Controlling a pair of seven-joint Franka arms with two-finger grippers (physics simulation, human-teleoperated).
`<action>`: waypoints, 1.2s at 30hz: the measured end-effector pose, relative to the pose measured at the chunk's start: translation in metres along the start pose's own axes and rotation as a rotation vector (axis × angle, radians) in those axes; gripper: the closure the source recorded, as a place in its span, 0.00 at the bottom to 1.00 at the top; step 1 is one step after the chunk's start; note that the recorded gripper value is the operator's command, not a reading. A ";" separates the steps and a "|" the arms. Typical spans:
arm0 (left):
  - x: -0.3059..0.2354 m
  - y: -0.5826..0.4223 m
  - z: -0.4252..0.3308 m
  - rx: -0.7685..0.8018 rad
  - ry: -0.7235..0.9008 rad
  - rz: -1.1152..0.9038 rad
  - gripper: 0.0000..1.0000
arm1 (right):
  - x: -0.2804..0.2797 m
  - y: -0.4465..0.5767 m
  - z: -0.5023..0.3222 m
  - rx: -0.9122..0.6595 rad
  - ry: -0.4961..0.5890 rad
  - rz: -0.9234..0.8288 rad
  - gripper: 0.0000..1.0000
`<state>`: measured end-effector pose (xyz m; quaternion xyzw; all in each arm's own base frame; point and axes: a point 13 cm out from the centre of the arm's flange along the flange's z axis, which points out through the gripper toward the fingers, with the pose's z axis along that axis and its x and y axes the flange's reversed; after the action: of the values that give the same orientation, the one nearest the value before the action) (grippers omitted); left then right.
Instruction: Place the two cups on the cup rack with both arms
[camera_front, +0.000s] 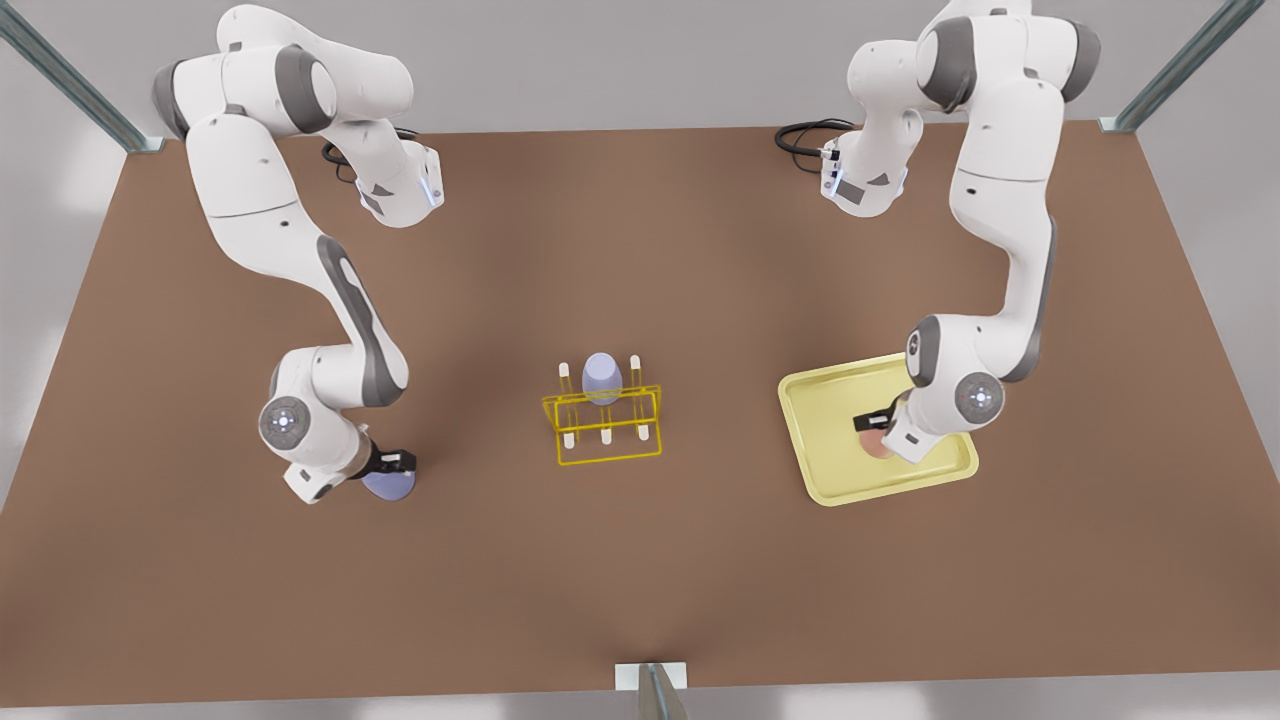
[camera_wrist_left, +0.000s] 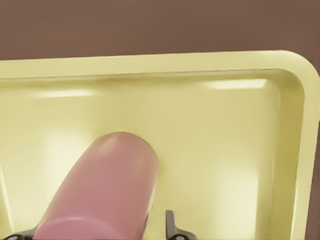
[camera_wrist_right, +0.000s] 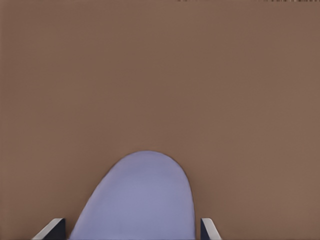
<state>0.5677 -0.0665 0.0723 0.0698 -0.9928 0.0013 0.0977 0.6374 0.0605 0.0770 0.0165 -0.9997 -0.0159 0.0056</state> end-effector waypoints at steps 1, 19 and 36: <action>-0.001 -0.001 0.000 0.000 -0.005 -0.002 0.07 | -0.001 0.000 0.001 0.000 -0.003 0.000 0.00; -0.017 -0.003 -0.006 0.010 -0.065 -0.027 0.09 | -0.004 -0.002 0.008 -0.008 -0.013 0.001 0.25; -0.036 -0.033 -0.057 0.035 -0.090 -0.021 0.18 | -0.011 0.124 -0.121 -0.186 -0.107 -0.072 0.28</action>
<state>0.6182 -0.0935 0.1210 0.0821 -0.9952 0.0147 0.0520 0.6461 0.1811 0.2019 0.0510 -0.9916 -0.1097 -0.0467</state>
